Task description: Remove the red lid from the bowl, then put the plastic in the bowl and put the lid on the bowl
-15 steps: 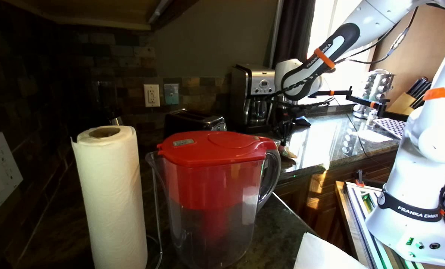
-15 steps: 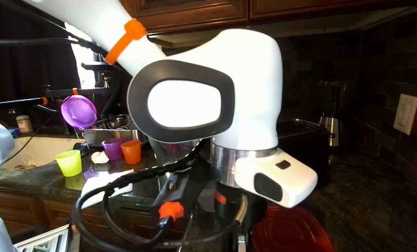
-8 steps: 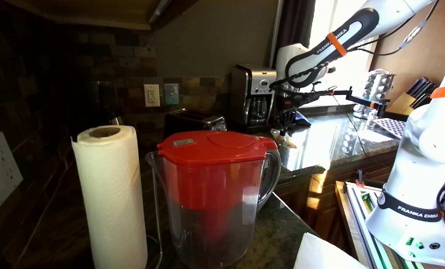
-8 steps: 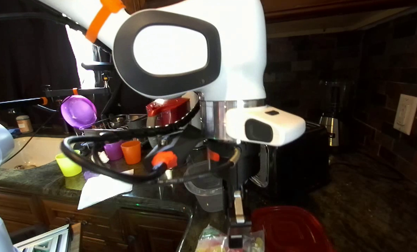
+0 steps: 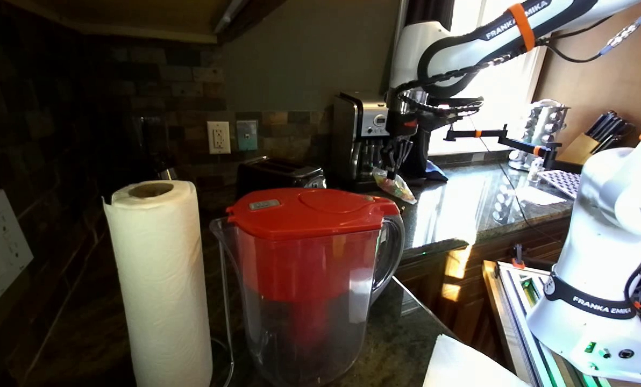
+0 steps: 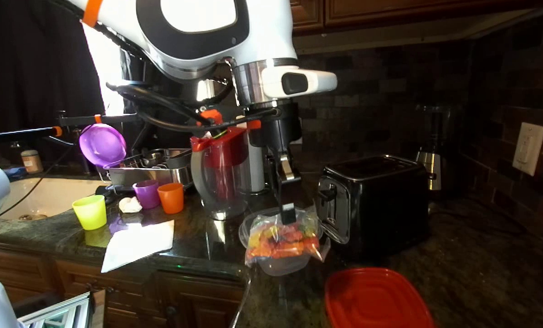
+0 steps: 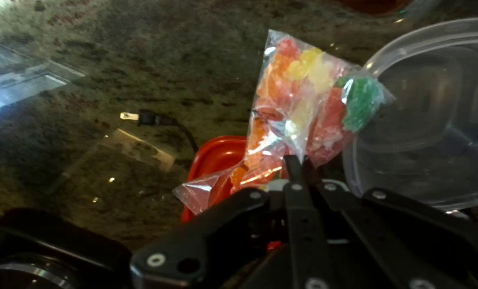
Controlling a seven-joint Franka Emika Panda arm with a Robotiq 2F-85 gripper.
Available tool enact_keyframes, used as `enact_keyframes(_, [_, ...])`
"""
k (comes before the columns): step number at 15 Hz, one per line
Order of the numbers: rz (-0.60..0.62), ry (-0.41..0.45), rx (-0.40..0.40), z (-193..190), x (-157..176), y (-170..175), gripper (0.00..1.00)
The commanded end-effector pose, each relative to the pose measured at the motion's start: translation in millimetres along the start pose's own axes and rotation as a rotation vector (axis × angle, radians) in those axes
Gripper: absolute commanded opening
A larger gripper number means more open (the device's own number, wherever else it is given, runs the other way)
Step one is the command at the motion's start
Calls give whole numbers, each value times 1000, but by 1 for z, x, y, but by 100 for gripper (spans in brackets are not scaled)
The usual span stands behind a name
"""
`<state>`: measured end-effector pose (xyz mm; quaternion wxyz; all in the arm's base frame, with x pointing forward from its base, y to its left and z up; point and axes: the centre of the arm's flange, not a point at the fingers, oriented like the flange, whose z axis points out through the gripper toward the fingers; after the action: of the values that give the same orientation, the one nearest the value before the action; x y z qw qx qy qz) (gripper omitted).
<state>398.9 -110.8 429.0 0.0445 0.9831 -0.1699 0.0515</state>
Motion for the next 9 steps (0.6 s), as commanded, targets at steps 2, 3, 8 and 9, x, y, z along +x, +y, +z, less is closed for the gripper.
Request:
enact_keyframes(2, [-116,13,83,-12,-5,-55,0])
enact_keyframes(3, [-142,16,97,-11,-4,-65,0])
enact_keyframes(8, [-224,63,141,-2,6,-99,0])
enact_keyframes(9, [-233,64,150,2,8,-102,0])
